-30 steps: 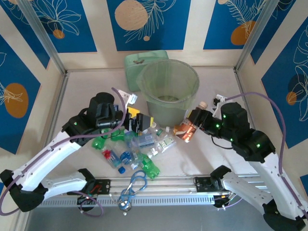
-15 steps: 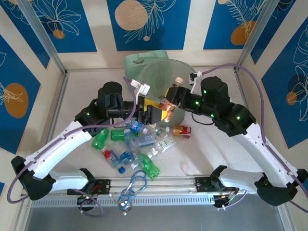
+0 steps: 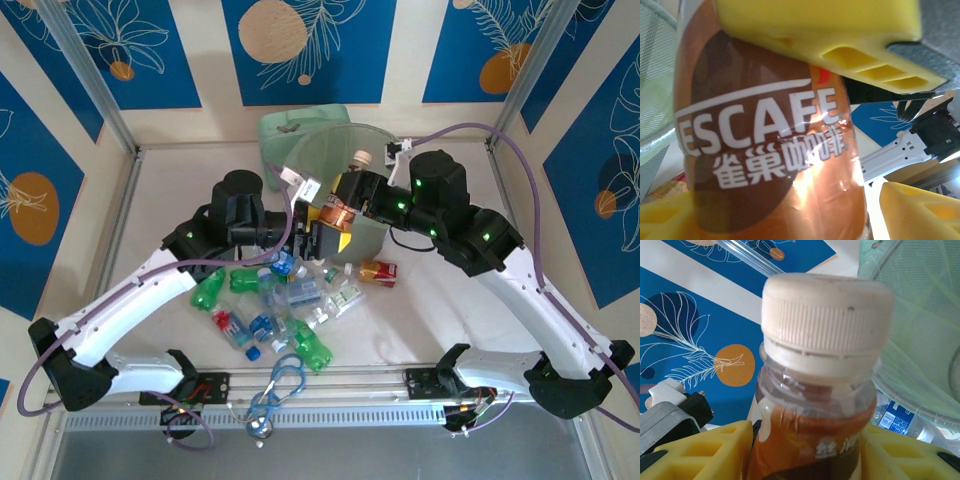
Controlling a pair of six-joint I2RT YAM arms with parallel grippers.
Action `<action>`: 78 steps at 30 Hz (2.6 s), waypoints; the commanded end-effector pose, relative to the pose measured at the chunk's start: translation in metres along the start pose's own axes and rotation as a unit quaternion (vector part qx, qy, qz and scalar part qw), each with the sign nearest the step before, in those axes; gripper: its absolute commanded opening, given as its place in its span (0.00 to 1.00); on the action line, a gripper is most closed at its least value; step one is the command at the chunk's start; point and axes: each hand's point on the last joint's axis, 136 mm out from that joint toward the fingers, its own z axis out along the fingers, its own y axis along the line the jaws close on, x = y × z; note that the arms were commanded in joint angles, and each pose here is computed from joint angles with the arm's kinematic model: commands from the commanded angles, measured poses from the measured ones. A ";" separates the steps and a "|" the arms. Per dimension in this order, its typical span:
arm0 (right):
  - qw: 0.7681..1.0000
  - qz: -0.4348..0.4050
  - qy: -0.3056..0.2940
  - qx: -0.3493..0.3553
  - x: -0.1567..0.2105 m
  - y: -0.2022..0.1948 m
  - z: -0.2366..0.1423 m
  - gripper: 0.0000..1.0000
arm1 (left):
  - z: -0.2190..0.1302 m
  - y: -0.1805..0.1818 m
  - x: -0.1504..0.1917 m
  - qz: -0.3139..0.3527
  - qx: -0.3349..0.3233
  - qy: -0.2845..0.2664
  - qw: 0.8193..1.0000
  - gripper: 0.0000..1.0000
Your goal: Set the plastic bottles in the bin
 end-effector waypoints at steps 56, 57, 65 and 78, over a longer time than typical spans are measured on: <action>0.980 0.090 -0.042 0.171 -0.009 -0.121 -0.096 0.99 | 0.066 0.177 -0.044 -0.008 -0.345 0.141 0.928 0.82; 0.983 0.075 -0.033 0.166 -0.008 -0.116 -0.093 0.98 | 0.064 0.172 -0.051 -0.006 -0.342 0.128 0.931 0.84; 0.978 -0.104 0.115 0.137 0.056 -0.066 -0.047 0.94 | 0.003 0.130 -0.110 0.028 -0.378 0.008 0.925 0.93; 0.892 -0.219 0.350 0.184 0.229 -0.079 0.059 0.94 | -0.192 0.176 -0.024 -0.122 -0.532 -0.135 0.827 0.95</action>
